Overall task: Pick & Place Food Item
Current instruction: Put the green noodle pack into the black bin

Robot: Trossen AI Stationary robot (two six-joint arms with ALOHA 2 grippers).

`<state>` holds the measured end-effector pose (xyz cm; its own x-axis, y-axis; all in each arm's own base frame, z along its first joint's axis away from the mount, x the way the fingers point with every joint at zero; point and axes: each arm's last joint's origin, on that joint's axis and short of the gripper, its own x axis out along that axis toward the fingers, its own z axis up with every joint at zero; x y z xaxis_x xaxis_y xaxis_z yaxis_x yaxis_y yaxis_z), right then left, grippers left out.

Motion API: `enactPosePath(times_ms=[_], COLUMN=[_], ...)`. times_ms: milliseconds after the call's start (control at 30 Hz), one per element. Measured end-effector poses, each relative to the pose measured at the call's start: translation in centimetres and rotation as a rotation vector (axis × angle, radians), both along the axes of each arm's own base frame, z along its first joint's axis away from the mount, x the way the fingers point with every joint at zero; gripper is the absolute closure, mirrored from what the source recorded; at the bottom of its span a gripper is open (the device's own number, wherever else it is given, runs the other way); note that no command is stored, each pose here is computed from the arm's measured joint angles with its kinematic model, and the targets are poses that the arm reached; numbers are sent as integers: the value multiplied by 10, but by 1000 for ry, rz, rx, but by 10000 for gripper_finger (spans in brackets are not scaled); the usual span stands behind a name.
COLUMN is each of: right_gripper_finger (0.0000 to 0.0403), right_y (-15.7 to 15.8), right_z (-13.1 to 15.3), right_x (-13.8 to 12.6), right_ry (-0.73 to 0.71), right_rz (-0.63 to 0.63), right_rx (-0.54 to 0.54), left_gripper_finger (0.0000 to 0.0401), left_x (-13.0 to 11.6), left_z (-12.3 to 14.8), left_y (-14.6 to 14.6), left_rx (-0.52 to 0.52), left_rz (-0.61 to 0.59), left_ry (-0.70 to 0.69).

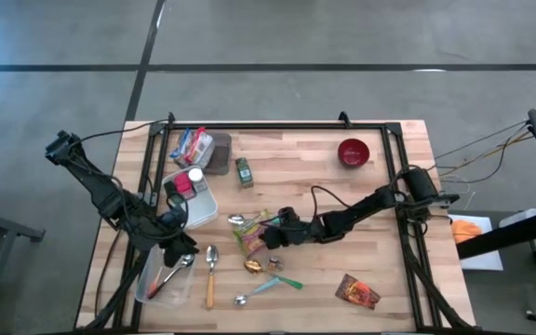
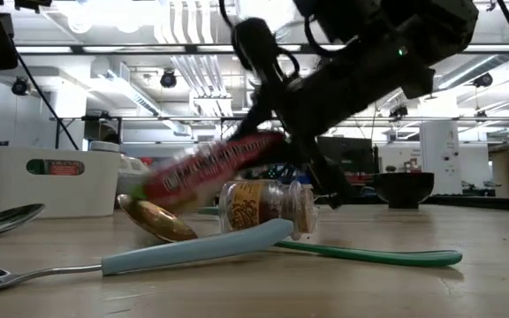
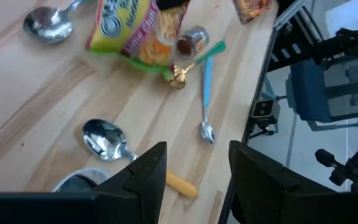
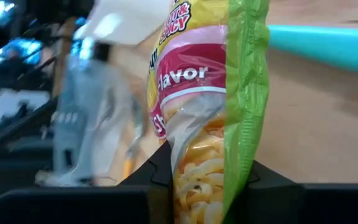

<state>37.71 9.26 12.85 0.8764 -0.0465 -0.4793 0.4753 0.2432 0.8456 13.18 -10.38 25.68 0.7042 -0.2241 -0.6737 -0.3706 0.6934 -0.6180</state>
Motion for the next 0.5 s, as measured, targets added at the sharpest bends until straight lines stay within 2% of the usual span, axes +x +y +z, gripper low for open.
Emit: enactPosePath(times_ms=[133,300,500], right_gripper_finger=[344,344,344], right_y=[5,14,22], right_z=[13,41,78], right_x=[7,24,43], right_ry=[-63,-165,-251], right_rz=[149,359,497], right_rx=[-47,-127,-228], left_gripper_finger=[226,226,221], left_x=[5,16,31], left_z=[3,5,9], left_y=[2,15,35], left_rx=[7,27,-16], left_rz=[2,77,75], left_ry=[-47,-75,-107])
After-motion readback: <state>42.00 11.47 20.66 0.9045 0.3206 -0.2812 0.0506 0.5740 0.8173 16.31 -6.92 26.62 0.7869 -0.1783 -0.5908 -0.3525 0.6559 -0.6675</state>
